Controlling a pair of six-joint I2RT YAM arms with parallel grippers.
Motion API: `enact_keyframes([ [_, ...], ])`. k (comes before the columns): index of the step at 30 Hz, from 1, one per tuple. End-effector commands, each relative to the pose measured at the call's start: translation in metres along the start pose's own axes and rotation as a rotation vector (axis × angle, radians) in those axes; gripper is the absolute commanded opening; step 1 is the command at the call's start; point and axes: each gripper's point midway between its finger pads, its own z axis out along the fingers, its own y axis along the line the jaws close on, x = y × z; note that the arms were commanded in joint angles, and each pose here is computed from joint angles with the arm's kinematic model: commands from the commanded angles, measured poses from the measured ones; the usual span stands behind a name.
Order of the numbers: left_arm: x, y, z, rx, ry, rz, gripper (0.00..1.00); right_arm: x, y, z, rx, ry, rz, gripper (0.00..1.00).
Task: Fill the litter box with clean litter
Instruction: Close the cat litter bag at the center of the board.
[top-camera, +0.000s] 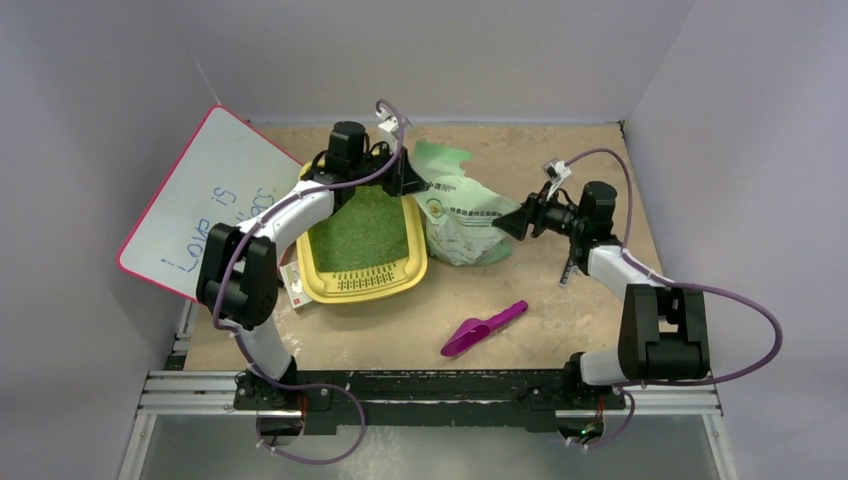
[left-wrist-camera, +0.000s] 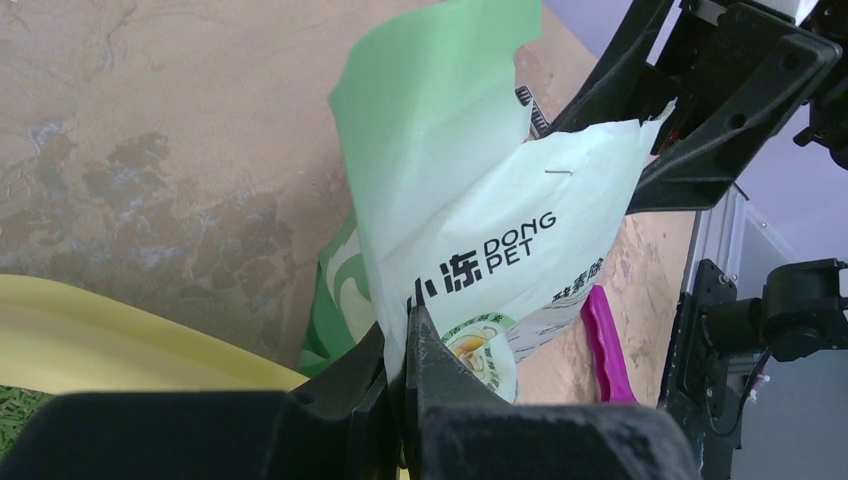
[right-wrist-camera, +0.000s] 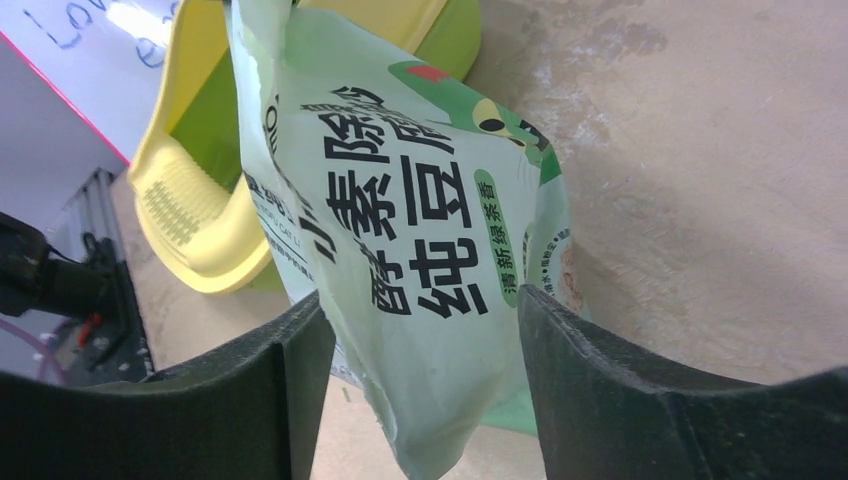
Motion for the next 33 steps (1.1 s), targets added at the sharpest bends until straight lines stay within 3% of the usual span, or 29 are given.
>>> enact_keyframes([
  [1, -0.024, 0.014, -0.003, -0.048, -0.052, 0.041, 0.0, -0.017, 0.004, 0.003, -0.042, -0.024, -0.179, 0.71],
  [6, -0.029, 0.016, 0.002, -0.043, -0.079, 0.018, 0.0, -0.019, 0.006, 0.01, -0.116, -0.006, -0.19, 0.73],
  [11, -0.023, 0.014, -0.001, -0.043, -0.076, 0.026, 0.0, -0.022, -0.001, 0.009, -0.077, -0.029, -0.257, 0.73],
  [29, -0.017, 0.011, -0.011, -0.062, -0.069, 0.059, 0.0, -0.032, -0.005, 0.006, -0.018, -0.031, -0.269, 0.72],
  [33, -0.018, 0.012, -0.012, -0.075, -0.073, 0.061, 0.0, -0.032, -0.003, 0.007, -0.031, -0.023, -0.256, 0.63],
])
